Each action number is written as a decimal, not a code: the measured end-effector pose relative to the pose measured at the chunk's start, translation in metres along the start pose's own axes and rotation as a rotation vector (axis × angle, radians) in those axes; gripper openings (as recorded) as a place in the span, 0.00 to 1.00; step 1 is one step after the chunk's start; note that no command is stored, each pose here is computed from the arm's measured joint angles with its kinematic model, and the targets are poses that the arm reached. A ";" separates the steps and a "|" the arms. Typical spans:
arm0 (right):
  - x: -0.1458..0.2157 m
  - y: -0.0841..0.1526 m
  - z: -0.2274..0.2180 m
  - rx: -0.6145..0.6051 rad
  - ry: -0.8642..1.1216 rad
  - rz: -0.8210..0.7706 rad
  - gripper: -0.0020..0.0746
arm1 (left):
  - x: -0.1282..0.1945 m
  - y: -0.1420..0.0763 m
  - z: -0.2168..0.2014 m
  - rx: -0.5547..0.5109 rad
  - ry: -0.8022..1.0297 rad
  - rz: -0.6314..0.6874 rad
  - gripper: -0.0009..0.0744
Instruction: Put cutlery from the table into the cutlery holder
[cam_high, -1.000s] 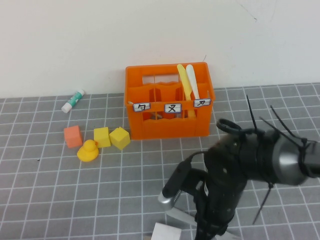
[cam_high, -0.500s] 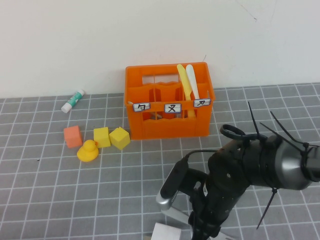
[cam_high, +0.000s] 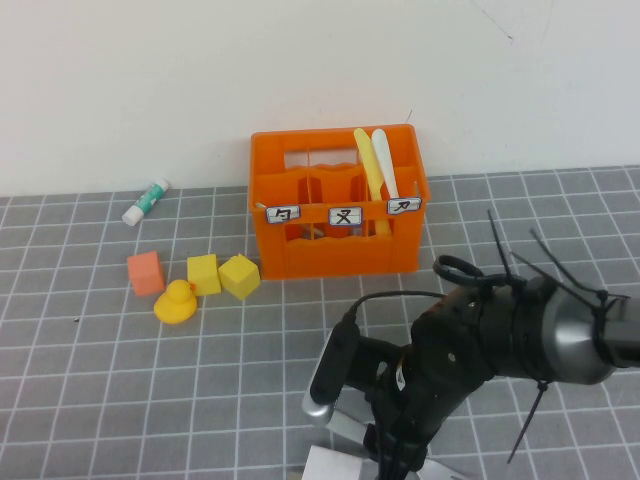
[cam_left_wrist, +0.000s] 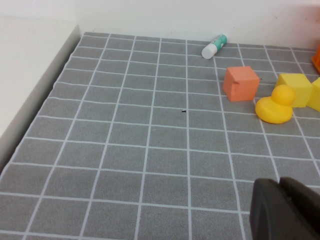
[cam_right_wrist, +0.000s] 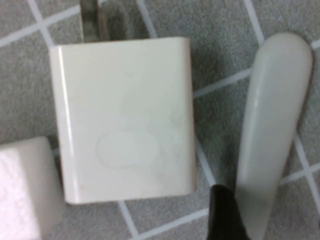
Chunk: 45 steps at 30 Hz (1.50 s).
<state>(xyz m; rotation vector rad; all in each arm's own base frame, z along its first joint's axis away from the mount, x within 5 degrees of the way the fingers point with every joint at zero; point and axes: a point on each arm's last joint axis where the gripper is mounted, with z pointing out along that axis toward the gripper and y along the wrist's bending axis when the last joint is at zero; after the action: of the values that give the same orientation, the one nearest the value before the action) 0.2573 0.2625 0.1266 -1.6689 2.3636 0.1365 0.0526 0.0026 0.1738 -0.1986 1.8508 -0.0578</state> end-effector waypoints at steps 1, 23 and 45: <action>0.001 0.000 0.004 -0.003 0.008 0.001 0.52 | 0.000 0.000 0.000 0.000 0.000 0.000 0.01; -0.005 -0.008 -0.090 0.256 -0.728 0.373 0.21 | 0.000 0.000 0.000 0.000 0.000 0.002 0.01; -0.063 -0.099 -0.082 0.562 -1.405 0.615 0.21 | 0.000 0.000 0.000 0.000 0.000 0.000 0.01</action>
<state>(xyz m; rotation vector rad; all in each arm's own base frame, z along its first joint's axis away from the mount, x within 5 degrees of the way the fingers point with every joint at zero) 0.3588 0.2688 0.2280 -0.2415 1.4279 0.4880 0.0526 0.0026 0.1738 -0.1989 1.8508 -0.0580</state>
